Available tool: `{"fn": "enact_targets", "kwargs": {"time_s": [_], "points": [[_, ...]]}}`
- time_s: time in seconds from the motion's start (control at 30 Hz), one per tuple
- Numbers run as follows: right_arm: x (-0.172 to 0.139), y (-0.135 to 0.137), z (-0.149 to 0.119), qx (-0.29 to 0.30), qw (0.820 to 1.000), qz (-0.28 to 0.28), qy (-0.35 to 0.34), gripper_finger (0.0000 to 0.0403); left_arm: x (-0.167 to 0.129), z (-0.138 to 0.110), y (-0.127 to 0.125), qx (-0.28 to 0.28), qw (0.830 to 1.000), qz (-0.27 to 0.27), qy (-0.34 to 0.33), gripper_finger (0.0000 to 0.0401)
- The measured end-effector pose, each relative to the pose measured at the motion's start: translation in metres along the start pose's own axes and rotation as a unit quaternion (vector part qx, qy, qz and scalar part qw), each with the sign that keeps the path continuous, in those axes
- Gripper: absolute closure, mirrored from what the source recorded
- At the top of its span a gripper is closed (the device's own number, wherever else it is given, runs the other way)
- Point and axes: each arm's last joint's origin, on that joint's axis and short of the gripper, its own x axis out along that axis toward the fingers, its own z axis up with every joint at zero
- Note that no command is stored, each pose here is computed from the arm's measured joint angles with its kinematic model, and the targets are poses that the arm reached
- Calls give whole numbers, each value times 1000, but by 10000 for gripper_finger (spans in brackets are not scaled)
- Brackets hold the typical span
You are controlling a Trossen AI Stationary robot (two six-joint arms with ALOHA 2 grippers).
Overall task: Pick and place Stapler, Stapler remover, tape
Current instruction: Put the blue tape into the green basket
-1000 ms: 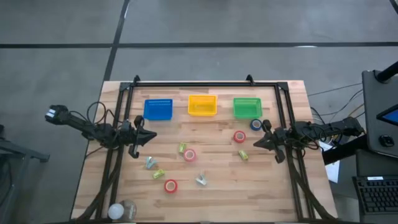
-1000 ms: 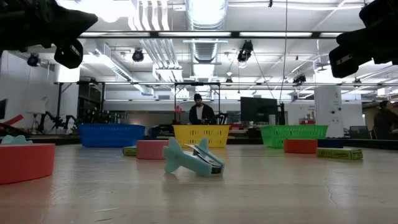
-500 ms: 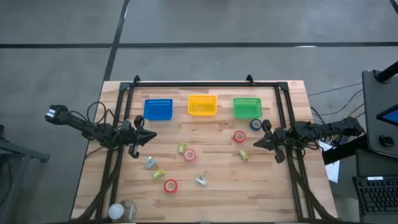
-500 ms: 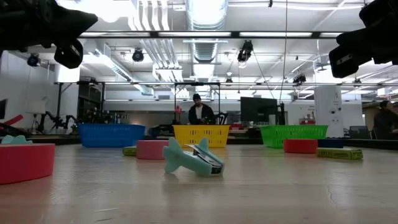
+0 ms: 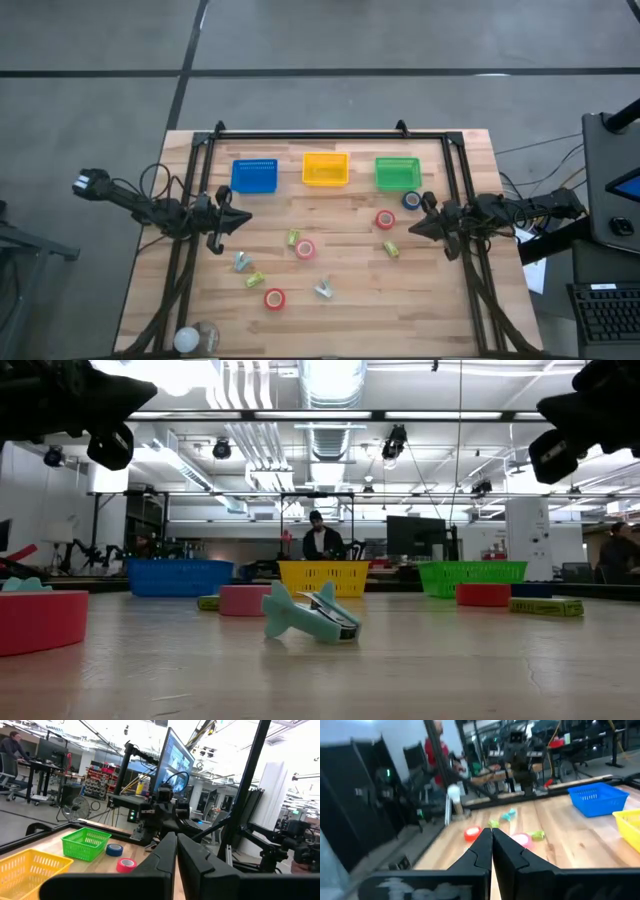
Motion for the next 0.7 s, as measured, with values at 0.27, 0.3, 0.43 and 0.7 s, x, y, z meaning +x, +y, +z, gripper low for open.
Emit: {"fn": "enact_targets", "kwargs": {"time_s": [0.27, 0.3, 0.43, 0.7], "points": [[3, -2, 2, 32, 998, -42, -18, 390, 0, 0, 0, 0, 1000, 0, 0, 380], [5, -3, -1, 33, 998, -50, -6, 385, 0, 0, 0, 0, 1000, 0, 0, 380], [14, -8, -6, 42, 989, -123, 65, 343, 0, 0, 0, 0, 1000, 0, 0, 381], [31, -10, 7, 39, 921, -315, 224, 211, 0, 0, 0, 0, 1000, 0, 0, 380]]}}
